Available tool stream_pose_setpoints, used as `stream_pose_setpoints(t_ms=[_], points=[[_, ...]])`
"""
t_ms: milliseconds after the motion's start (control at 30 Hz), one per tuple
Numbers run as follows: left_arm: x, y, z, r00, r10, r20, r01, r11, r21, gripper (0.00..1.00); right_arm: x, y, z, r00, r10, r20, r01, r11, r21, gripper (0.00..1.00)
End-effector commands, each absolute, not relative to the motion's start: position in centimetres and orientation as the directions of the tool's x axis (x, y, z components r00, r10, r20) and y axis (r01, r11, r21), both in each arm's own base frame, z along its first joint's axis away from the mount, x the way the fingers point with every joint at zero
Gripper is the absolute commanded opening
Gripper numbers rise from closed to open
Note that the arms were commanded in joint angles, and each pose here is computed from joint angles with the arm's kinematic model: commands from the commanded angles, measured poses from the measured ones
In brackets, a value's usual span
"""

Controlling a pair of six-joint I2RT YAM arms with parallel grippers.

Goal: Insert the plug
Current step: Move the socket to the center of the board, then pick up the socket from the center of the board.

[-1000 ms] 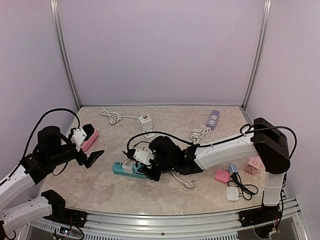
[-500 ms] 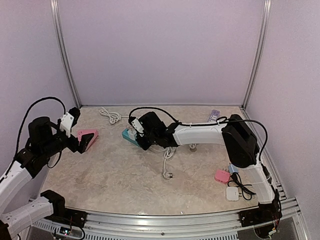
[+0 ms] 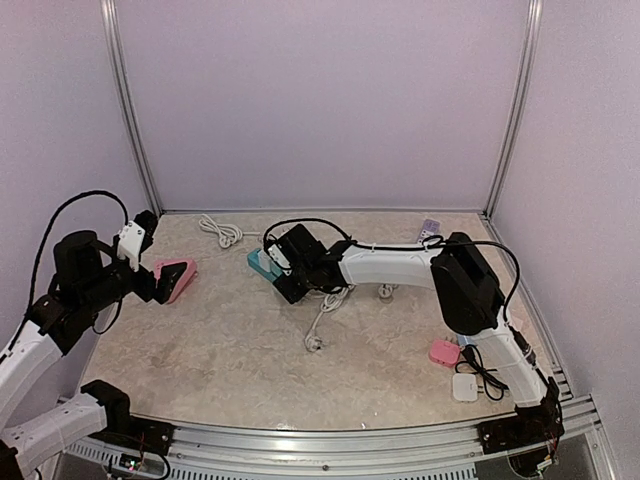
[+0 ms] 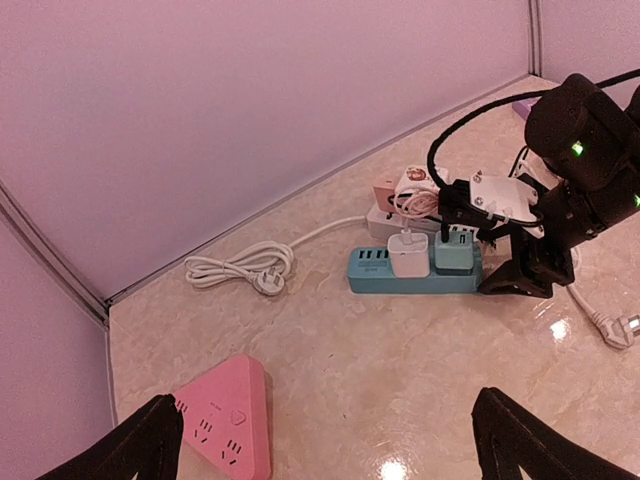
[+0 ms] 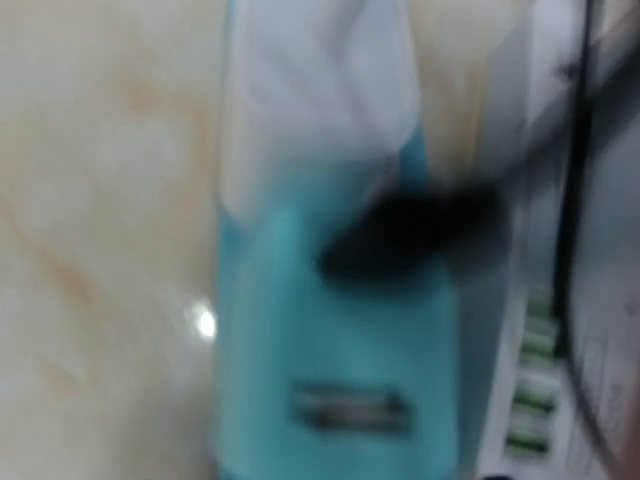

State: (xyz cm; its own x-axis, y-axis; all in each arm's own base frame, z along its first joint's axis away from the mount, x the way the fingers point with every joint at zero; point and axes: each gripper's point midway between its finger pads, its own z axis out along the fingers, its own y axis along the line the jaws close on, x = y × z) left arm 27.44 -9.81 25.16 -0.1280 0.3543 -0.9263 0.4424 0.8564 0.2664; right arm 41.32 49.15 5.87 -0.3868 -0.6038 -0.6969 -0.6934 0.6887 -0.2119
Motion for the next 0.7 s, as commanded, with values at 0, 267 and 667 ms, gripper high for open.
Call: stream_pose_setpoints(t_ms=[0, 267, 667], points=[[27.2, -10.0, 25.6, -0.131, 0.33, -0.935, 0.459, 0.856, 0.238, 0.99, 40.2, 47.6, 8.6, -0.423, -0.592, -0.686, -0.692, 0.7, -0.176, 0.75], [27.0, -10.4, 25.3, -0.133, 0.322, -0.937, 0.476, 0.85, 0.225, 0.99, 36.9, 46.1, 19.4, -0.35, -0.49, -0.798, -0.719, 0.686, -0.106, 0.78], [26.5, -10.6, 23.4, -0.168, 0.232, -0.958, 0.475, 0.871, 0.128, 0.99, 45.6, 24.1, 21.5, -0.632, -0.052, -0.774, -0.085, 0.996, 0.001, 0.81]])
